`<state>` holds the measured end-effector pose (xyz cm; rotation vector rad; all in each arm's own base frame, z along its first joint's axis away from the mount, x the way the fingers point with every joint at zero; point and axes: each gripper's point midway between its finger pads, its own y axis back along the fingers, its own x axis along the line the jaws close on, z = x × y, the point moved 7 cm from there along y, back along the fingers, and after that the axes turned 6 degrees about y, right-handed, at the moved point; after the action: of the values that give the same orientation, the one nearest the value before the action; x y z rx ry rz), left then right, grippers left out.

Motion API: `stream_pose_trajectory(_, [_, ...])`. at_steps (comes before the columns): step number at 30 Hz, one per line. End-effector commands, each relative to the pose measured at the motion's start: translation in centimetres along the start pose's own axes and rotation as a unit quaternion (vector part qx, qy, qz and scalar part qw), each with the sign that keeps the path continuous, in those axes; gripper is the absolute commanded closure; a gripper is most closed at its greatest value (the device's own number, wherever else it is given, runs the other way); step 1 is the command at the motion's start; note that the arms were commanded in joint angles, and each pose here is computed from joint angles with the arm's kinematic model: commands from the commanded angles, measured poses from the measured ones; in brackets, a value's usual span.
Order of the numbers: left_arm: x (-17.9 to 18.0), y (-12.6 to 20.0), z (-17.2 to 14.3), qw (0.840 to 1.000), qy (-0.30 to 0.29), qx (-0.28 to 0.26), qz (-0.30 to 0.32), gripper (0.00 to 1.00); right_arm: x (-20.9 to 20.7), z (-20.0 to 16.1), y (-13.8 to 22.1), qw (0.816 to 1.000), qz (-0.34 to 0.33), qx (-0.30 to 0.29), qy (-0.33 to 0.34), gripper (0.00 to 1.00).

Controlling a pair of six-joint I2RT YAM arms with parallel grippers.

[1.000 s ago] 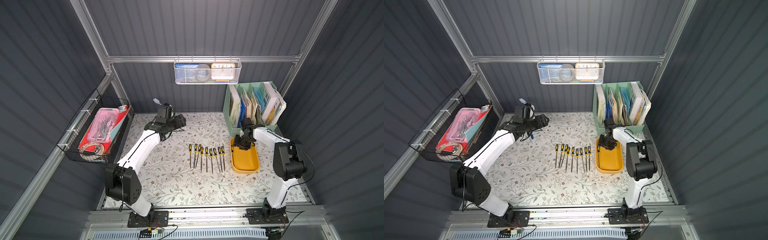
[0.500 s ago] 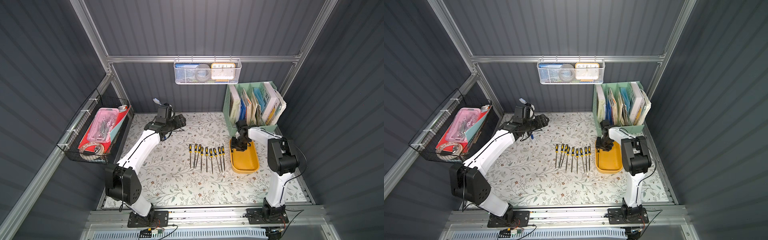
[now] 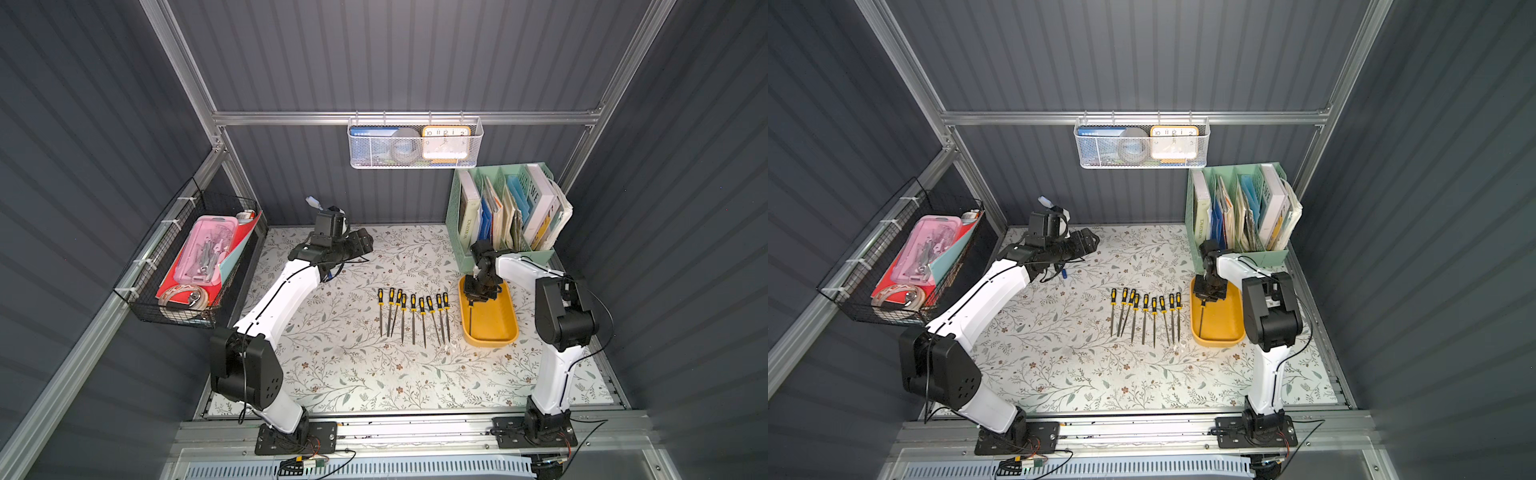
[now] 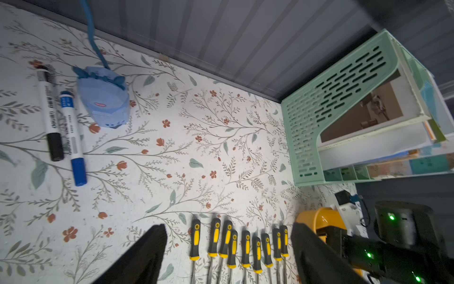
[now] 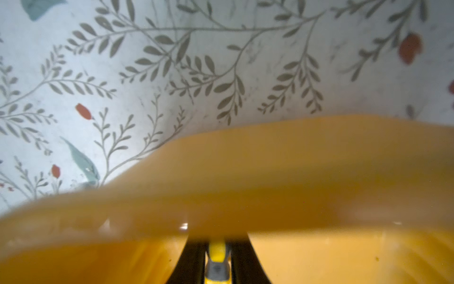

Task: Take the file tool out of the storage box
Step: Pick up the file tool from the storage box.

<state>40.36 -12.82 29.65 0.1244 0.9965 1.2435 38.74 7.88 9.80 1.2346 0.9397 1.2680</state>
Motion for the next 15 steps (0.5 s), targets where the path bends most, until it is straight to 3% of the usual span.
stream_pose_trajectory(1, [-2.7, 0.8, -0.2, 0.992, -0.037, 0.029, -0.114, 0.14, 1.0, 1.2, 5.8, 0.994, 0.077, -0.073, -0.011, 1.0])
stream_pose_trajectory(3, [-4.0, 1.0, -0.4, 0.983, -0.044, 0.042, -0.176, 0.15, 2.0, 1.8, 9.0, 0.981, 0.152, -0.119, -0.006, 1.0])
stream_pose_trajectory(7, [-6.0, 1.6, -0.9, 0.956, -0.068, 0.071, -0.278, 0.15, 4.5, 2.2, 14.5, 0.937, 0.311, -0.159, 0.024, 1.0])
stream_pose_trajectory(11, [-8.0, 2.3, -1.7, 0.927, -0.096, 0.103, -0.348, 0.15, 7.2, 2.5, 17.8, 0.877, 0.452, -0.161, 0.041, 1.0])
stream_pose_trajectory(15, [-9.7, 2.4, -3.3, 0.899, -0.116, 0.139, -0.399, 0.19, 9.6, 2.3, 19.8, 0.832, 0.53, -0.157, 0.054, 1.0])
